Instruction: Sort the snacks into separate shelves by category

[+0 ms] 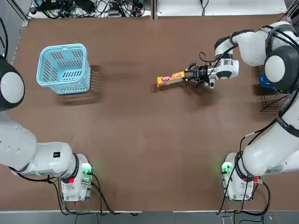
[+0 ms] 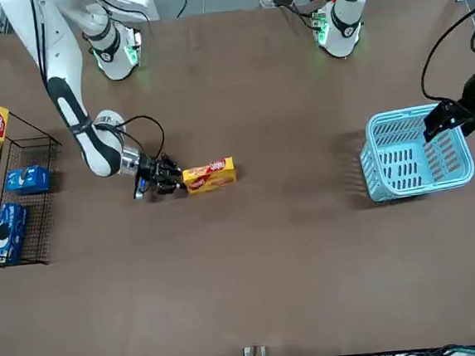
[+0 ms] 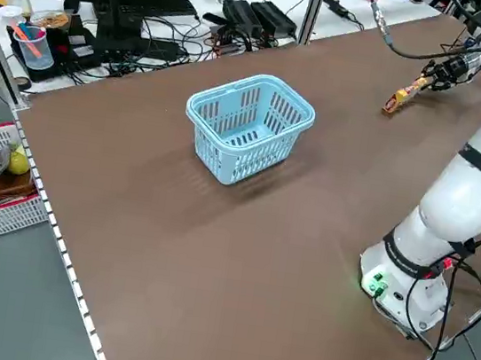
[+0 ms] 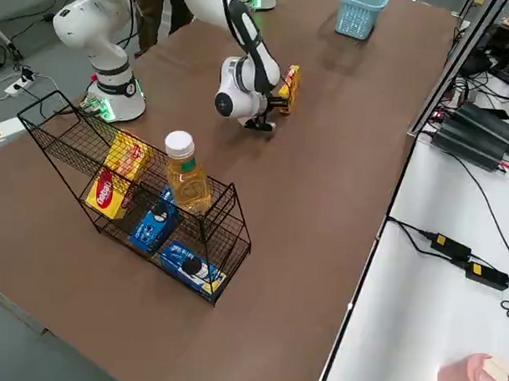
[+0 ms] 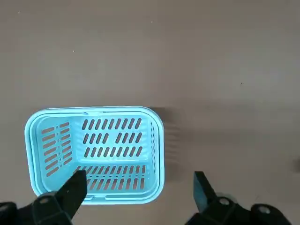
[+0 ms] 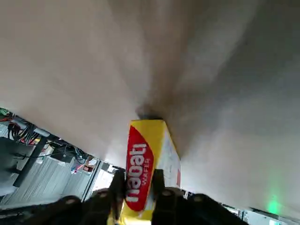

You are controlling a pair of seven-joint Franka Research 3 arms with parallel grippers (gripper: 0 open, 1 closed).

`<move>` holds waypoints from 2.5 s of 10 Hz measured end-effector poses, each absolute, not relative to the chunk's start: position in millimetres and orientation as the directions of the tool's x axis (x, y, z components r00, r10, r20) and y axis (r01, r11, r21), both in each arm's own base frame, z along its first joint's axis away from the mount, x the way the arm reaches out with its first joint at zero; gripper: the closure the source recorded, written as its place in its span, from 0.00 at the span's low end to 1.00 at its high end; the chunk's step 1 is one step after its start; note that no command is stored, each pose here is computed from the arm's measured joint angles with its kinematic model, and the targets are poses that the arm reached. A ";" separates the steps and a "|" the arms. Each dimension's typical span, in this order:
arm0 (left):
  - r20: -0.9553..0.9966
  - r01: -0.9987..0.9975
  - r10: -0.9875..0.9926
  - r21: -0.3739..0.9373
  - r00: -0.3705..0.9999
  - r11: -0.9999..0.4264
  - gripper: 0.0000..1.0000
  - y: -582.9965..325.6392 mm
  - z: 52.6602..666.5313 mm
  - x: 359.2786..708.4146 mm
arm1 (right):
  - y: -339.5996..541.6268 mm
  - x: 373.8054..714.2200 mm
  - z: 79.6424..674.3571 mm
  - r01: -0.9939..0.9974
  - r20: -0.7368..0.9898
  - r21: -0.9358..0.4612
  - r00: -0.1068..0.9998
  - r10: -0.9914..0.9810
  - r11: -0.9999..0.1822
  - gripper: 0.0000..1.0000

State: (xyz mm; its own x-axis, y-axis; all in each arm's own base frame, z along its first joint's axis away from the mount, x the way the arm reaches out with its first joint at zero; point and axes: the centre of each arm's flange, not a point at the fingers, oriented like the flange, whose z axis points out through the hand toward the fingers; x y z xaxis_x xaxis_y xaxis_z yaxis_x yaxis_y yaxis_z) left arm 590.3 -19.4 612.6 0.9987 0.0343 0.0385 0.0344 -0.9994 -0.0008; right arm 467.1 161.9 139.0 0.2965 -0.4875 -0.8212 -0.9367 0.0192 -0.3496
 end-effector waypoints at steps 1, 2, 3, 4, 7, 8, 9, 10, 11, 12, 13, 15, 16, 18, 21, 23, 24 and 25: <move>0.039 0.034 0.034 -0.001 0.999 -0.999 0.00 -19.4 612.7 590.4 | 161.3 467.6 139.3 -0.935 -0.821 -0.353 0.299 -0.486 0.020 0.75; 0.039 0.034 0.034 -0.001 0.999 -0.999 0.00 -19.4 612.8 590.4 | 160.1 468.0 139.5 -0.934 -0.819 -0.358 0.304 -0.487 0.020 0.79; 0.039 0.035 0.034 -0.001 0.999 -0.999 0.00 -19.4 612.8 590.4 | 159.0 468.5 139.6 -0.932 -0.818 -0.362 0.307 -0.487 0.020 0.81; 0.039 0.035 0.034 -0.001 0.999 -0.999 0.00 -19.4 612.9 590.4 | 158.2 469.0 139.8 -0.930 -0.815 -0.366 0.313 -0.487 0.015 0.81; 0.039 0.035 0.035 -0.001 0.999 -0.999 0.00 -19.3 613.1 590.4 | 149.0 483.0 149.6 -0.907 -0.782 -0.416 0.394 -0.483 -0.067 0.81; 0.040 0.035 0.035 -0.001 0.999 -0.999 0.00 -19.3 613.3 590.4 | 144.6 491.5 158.4 -0.893 -0.767 -0.440 0.429 -0.477 -0.096 0.81; 0.040 0.035 0.035 -0.001 0.999 -0.999 0.00 -19.3 613.4 590.4 | 141.4 501.0 173.8 -0.871 -0.751 -0.473 0.478 -0.456 -0.135 0.83; 0.040 0.035 0.035 -0.001 0.999 -0.999 0.00 -19.3 613.5 590.4 | 137.5 510.4 197.0 -0.842 -0.729 -0.504 0.534 -0.429 -0.191 0.84; 0.041 0.035 0.034 -0.001 0.999 -0.999 0.00 -19.4 613.7 590.4 | 131.0 518.7 225.8 -0.807 -0.699 -0.533 0.590 -0.405 -0.256 0.84; 0.041 0.035 0.034 -0.001 0.999 -0.999 0.00 -19.3 613.8 590.4 | 120.3 524.5 256.9 -0.758 -0.657 -0.561 0.652 -0.378 -0.332 0.84; 0.041 0.035 0.035 -0.001 0.999 -0.999 0.00 -19.3 614.0 590.4 | 104.5 527.9 284.5 -0.700 -0.609 -0.577 0.712 -0.351 -0.420 0.84; 0.042 0.035 0.034 -0.001 0.999 -0.999 0.00 -19.3 614.2 590.4 | 67.3 539.3 324.5 -0.560 -0.497 -0.545 0.815 -0.298 -0.624 0.84; 0.042 0.035 0.035 -0.001 0.999 -0.999 0.00 -19.3 614.2 590.4 | 49.9 549.6 342.2 -0.495 -0.445 -0.495 0.850 -0.280 -0.714 0.84; 0.042 0.035 0.035 -0.001 0.999 -0.999 0.00 -19.1 614.2 590.5 | 22.8 567.4 378.1 -0.370 -0.349 -0.359 0.905 -0.244 -0.857 0.84; 0.042 0.035 0.035 -0.001 0.998 -0.999 0.00 -19.0 614.3 590.5 | 7.0 584.5 430.7 -0.222 -0.248 -0.106 0.950 -0.191 -0.969 0.84; 0.042 0.036 0.035 -0.001 0.998 -0.999 0.00 -18.8 614.3 590.5 | 9.0 589.6 461.9 -0.138 -0.212 0.050 0.966 -0.146 -0.989 0.84; 0.042 0.036 0.036 -0.001 0.998 -0.999 0.00 -18.7 614.4 590.5 | 13.6 591.4 480.5 -0.101 -0.199 0.118 0.972 -0.123 -0.988 0.84; 0.042 0.036 0.036 -0.001 0.998 -0.999 0.00 -18.7 614.4 590.5 | 19.7 592.8 498.5 -0.069 -0.183 0.180 0.978 -0.102 -0.981 0.84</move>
State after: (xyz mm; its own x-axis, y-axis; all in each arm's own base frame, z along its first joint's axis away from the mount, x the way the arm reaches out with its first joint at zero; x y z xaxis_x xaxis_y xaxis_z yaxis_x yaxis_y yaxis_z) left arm 590.5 -18.7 614.4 0.9985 0.0356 0.0423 0.0356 -0.9994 -0.0005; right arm 592.8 19.7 498.5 0.9779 -0.1019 -0.1825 -0.0686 -0.9812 0.1802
